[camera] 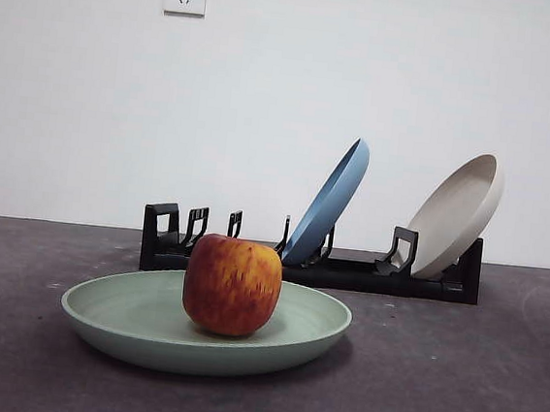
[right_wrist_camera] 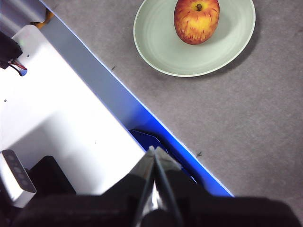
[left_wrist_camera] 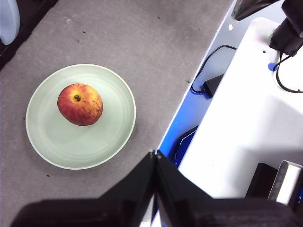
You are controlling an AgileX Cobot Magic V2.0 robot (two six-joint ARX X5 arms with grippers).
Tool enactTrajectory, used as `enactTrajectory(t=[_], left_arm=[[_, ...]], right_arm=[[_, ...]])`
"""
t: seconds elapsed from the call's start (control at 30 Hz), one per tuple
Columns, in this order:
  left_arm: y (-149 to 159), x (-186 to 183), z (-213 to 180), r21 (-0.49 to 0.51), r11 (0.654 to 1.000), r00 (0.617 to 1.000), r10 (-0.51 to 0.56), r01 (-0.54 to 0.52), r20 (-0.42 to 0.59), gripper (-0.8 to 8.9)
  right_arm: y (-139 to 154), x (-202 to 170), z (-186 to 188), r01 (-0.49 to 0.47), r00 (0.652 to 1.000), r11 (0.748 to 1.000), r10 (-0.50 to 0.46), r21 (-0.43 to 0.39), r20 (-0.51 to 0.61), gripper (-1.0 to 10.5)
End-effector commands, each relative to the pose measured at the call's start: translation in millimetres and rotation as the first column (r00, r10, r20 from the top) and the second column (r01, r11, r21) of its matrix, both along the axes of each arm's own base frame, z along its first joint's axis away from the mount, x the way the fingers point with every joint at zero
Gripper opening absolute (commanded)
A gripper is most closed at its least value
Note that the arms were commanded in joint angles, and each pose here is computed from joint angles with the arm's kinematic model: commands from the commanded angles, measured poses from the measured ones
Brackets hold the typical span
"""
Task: Take the green plate from the plate rack,put the plate on the table,take the apple from the table,put the apple in the plate
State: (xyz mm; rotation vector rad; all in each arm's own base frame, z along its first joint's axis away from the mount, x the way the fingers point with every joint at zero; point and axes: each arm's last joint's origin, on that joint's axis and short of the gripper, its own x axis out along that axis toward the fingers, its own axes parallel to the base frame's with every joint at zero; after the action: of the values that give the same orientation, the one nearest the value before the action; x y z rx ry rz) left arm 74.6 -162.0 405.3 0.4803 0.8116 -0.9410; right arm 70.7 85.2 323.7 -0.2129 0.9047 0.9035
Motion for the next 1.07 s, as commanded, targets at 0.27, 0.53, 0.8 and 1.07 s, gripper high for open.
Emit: enactTrajectory(t=[0.27, 0.53, 0.8, 1.07], left_arm=[[6.4, 17.7, 21.0, -0.130, 0.990, 0.957, 0.096, -0.062, 0.273, -0.04], [60.4, 51.3, 71.5, -0.553, 0.828, 0.741, 0.425, -0.087, 0.520, -0.04], [124.4, 37.8, 35.0, -0.669, 0.733, 0.492, 0.631, -0.125, 0.600, -0.04], [151.8, 14.6, -64.2, -0.668, 0.669, 0.336, 0.742, -0.326, 0.580, -0.03]], right_arm=[[0.3, 0.0, -0.6, 0.003, 1.000, 1.000, -0.003, 0.004, -0.001, 0.0], [0.3, 0.0, -0.6, 0.003, 1.000, 1.000, -0.003, 0.004, -0.001, 0.0], [0.3, 0.0, -0.6, 0.003, 1.000, 1.000, -0.003, 0.004, -0.001, 0.0], [0.3, 0.0, -0.6, 0.003, 1.000, 1.000, -0.003, 0.004, 0.000, 0.0]])
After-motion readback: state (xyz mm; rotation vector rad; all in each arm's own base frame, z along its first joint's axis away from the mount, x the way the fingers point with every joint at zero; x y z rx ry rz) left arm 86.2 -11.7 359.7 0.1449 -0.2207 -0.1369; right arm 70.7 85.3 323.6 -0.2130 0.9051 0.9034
